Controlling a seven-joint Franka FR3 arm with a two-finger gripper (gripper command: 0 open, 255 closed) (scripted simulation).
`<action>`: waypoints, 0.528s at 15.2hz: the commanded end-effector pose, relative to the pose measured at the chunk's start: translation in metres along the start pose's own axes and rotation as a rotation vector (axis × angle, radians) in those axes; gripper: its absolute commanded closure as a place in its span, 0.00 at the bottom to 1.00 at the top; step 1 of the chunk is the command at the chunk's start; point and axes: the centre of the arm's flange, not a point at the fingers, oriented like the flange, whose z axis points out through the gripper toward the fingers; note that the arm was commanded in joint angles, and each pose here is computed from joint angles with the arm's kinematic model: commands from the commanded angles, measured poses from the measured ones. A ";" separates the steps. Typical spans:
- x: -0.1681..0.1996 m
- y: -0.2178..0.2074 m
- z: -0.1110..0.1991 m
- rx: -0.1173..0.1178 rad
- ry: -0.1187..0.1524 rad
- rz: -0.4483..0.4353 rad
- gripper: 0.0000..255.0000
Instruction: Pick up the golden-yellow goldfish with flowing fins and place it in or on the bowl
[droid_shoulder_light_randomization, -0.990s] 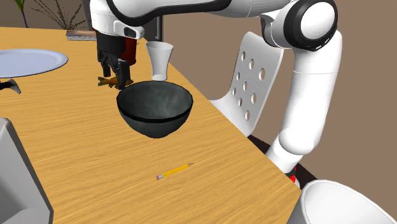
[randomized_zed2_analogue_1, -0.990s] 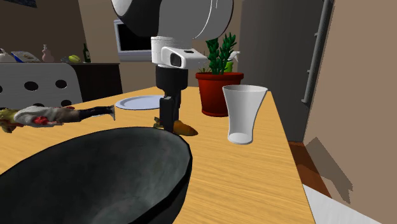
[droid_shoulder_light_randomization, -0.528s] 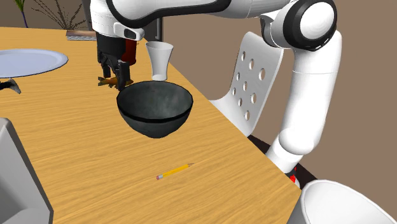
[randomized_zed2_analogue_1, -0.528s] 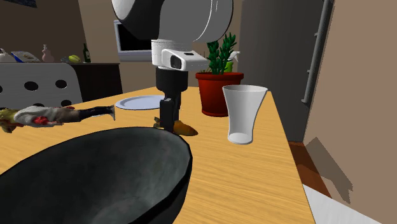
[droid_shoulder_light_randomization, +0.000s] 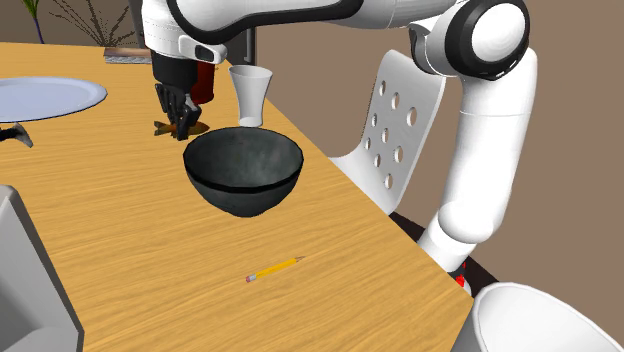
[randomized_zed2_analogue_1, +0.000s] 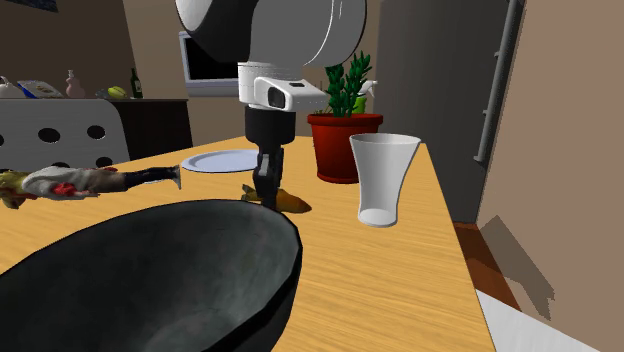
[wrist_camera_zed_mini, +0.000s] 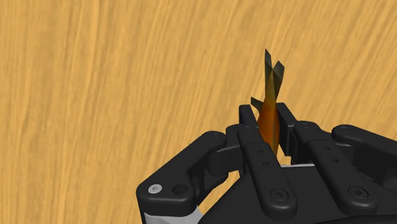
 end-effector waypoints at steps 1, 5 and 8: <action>0.000 0.000 0.000 0.000 0.000 0.000 1.00; -0.001 -0.001 -0.010 0.000 0.000 0.000 1.00; -0.002 -0.002 -0.026 0.000 0.000 0.000 1.00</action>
